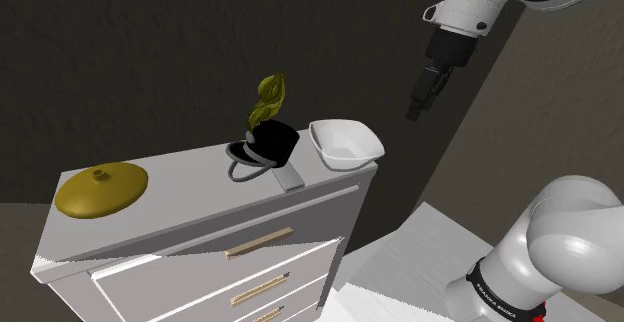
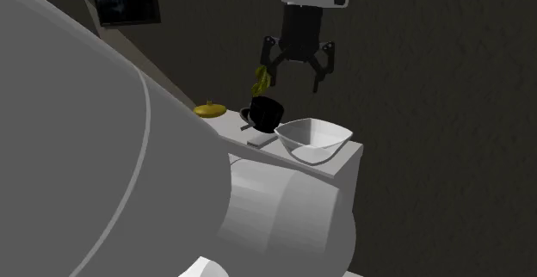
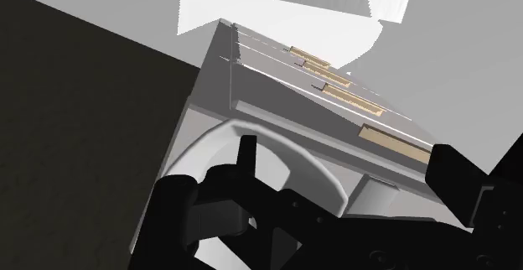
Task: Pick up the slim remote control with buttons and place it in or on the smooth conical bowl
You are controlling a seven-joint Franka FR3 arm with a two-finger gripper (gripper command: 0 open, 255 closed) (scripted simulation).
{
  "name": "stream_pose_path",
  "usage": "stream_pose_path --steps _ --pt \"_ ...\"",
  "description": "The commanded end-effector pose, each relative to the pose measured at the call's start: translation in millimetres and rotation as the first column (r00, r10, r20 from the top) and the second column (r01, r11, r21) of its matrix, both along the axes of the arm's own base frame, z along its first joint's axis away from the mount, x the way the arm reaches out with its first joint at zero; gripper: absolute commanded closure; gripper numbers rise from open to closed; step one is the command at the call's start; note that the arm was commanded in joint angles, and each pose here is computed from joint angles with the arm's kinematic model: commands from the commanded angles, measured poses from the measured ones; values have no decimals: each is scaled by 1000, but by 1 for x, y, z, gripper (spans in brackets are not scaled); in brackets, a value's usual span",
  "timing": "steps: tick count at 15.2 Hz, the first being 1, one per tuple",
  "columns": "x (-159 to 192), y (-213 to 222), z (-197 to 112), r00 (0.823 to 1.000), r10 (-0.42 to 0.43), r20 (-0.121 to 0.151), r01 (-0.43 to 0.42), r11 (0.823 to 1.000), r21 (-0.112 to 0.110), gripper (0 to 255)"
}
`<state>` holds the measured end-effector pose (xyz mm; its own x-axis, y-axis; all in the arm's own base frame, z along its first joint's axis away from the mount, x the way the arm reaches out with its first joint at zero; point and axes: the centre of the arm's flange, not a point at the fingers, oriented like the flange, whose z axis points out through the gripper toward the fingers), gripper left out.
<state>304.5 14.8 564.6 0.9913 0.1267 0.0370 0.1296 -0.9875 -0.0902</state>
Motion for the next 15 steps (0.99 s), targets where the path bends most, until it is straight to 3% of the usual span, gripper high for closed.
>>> stream_pose_path --steps 1,15 --pt "0 0 0 1000 0 0 0 1000 0 0" --pt "107 117 -106 993 -114 0 114 991 -68 0"
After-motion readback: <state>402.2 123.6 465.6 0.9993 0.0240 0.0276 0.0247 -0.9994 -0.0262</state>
